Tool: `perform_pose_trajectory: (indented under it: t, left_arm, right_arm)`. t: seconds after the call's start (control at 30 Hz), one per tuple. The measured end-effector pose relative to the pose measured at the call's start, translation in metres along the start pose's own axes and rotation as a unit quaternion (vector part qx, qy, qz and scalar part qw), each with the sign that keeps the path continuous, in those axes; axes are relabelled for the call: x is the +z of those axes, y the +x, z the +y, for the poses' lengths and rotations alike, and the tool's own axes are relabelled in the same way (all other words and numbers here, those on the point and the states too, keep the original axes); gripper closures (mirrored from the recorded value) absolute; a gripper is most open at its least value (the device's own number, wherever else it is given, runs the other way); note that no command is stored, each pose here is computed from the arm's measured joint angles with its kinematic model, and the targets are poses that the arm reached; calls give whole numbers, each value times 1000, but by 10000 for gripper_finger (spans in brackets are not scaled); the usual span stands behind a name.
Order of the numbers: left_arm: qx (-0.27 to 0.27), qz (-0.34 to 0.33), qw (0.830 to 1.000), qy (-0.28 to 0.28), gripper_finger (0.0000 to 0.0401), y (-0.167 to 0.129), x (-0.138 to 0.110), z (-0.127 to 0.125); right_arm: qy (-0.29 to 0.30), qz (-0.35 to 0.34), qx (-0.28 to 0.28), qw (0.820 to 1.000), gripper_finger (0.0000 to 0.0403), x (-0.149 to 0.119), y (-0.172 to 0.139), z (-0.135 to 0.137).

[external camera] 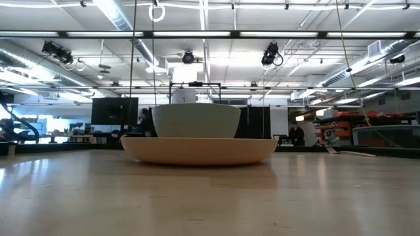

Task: Set table place
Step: Put the spoon into the bowl

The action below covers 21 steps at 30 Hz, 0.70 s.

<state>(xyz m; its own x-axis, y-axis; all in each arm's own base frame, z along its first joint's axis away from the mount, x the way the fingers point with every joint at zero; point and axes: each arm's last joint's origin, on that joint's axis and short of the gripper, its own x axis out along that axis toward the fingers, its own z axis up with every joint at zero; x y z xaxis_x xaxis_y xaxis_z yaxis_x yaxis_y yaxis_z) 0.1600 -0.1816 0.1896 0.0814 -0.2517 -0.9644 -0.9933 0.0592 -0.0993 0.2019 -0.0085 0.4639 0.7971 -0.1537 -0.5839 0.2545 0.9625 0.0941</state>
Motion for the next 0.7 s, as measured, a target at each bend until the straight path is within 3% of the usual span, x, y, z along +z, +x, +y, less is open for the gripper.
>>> perform_pose_trajectory:
  t: [0.47,0.7]
  left_arm:
    - [62,-28,998,-8,332,31,3,2]
    - [70,-34,997,-10,332,45,1,-1]
  right_arm:
    - [1,3,12,1000,402,0,0,1]
    - [-20,14,70,997,402,-1,0,4]
